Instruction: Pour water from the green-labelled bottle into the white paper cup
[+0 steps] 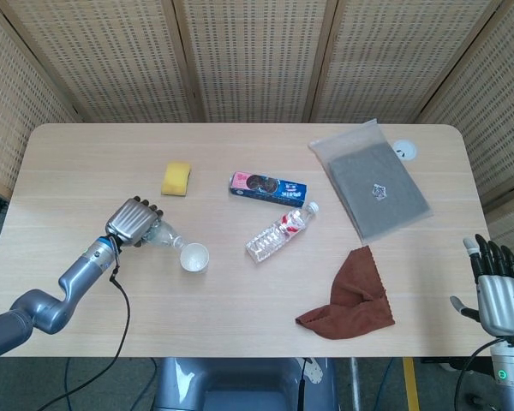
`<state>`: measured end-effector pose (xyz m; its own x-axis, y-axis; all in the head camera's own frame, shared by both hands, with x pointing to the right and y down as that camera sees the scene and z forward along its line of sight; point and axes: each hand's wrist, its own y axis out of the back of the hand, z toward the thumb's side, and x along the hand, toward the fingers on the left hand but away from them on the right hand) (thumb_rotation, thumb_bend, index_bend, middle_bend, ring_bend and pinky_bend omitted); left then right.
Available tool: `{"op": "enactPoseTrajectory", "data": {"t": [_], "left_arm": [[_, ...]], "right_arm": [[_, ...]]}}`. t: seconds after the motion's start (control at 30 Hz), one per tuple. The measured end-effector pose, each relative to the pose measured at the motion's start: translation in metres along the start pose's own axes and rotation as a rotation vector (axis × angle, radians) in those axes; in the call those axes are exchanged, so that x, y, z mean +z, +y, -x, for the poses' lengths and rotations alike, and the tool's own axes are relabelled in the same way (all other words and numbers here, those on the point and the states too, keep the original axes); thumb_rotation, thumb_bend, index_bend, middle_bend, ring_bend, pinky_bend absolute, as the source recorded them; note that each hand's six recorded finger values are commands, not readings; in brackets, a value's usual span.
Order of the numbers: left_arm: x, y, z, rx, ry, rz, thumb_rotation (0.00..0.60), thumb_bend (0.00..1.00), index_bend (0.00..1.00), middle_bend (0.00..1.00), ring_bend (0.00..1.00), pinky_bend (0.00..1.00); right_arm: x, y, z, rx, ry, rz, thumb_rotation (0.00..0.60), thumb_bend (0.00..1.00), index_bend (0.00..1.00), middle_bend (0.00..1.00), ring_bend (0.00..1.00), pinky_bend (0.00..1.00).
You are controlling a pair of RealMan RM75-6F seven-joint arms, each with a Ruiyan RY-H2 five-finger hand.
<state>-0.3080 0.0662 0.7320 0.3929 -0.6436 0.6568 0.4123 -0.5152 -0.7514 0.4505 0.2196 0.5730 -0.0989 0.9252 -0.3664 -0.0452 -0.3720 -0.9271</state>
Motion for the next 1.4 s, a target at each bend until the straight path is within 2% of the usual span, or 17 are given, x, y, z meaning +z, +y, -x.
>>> {"op": "enactPoseTrajectory", "data": {"t": [0.17, 0.27, 0.67, 1.0, 1.1, 1.4], "left_arm": [[-0.005, 0.000, 0.003, 0.003, 0.007, 0.095, 0.600, 0.47, 0.65, 0.48, 0.37, 0.43], [-0.007, 0.001, 0.007, 0.009, 0.010, 0.190, 0.600, 0.47, 0.65, 0.48, 0.37, 0.43], [-0.028, -0.004, 0.033, 0.036, 0.028, 0.682, 0.600, 0.46, 0.65, 0.48, 0.37, 0.43], [-0.042, -0.022, 0.047, 0.056, 0.036, 1.069, 0.600, 0.44, 0.65, 0.48, 0.37, 0.39], [-0.042, -0.029, 0.048, 0.073, 0.027, 1.145, 0.600, 0.44, 0.65, 0.48, 0.37, 0.39], [-0.025, -0.048, 0.044, 0.182, -0.009, 1.204, 0.600, 0.41, 0.65, 0.48, 0.37, 0.39]], "right_arm": [[0.000, -0.001, 0.000, 0.003, 0.001, -0.002, 0.600, 0.00, 0.00, 0.00, 0.00, 0.00], [0.000, 0.000, 0.000, 0.001, 0.000, 0.001, 0.600, 0.00, 0.00, 0.00, 0.00, 0.00], [0.003, 0.000, -0.001, 0.000, 0.011, 0.001, 0.600, 0.00, 0.00, 0.00, 0.00, 0.00], [0.005, -0.003, 0.000, 0.006, 0.012, -0.014, 0.600, 0.00, 0.00, 0.00, 0.00, 0.00], [0.005, -0.005, 0.000, 0.010, 0.008, -0.019, 0.600, 0.00, 0.00, 0.00, 0.00, 0.00], [0.003, -0.010, 0.003, 0.026, -0.002, -0.031, 0.600, 0.00, 0.00, 0.00, 0.00, 0.00]]}}
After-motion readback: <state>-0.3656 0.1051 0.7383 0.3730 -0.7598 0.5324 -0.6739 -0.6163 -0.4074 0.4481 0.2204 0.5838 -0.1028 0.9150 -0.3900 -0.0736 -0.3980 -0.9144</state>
